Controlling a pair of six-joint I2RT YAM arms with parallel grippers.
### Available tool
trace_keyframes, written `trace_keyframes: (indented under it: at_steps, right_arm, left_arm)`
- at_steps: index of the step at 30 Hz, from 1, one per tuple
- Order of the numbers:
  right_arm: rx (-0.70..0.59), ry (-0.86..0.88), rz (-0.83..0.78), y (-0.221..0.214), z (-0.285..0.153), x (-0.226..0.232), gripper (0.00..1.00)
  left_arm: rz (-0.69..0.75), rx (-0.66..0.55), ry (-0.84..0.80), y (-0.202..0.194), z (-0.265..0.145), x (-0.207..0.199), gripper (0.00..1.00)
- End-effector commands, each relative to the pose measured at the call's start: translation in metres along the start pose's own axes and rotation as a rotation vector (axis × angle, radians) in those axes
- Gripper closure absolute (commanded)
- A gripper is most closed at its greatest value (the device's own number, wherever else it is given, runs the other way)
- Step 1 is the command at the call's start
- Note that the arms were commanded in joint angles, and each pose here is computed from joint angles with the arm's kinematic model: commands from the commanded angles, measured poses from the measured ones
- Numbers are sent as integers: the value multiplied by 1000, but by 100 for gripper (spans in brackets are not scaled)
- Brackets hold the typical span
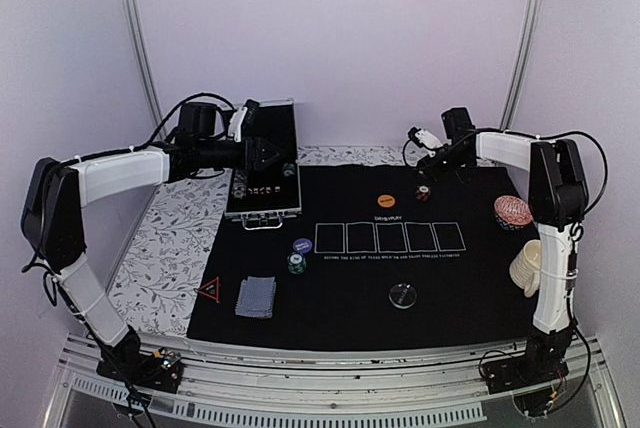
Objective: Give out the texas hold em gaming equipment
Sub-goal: Pass from the left arm to the right, then place the poker chips pile on the poker chips pile.
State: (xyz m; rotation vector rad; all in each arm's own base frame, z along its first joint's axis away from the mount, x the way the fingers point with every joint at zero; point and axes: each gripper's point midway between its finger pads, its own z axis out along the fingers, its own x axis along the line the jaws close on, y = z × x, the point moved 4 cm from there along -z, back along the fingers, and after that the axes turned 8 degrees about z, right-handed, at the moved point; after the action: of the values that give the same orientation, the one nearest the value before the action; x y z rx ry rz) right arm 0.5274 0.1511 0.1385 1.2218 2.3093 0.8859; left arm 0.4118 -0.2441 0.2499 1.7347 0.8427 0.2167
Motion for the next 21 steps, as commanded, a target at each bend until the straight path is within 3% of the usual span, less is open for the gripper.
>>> trace_keyframes:
  at_steps: [1, 21]
  right_arm:
    - [79, 1, 86, -15, 12, -3, 86]
    - [165, -29, 89, -38, 25, -8, 82]
  left_arm:
    - [36, 63, 26, -17, -2, 3, 42]
    - [45, 79, 22, -19, -4, 4, 42]
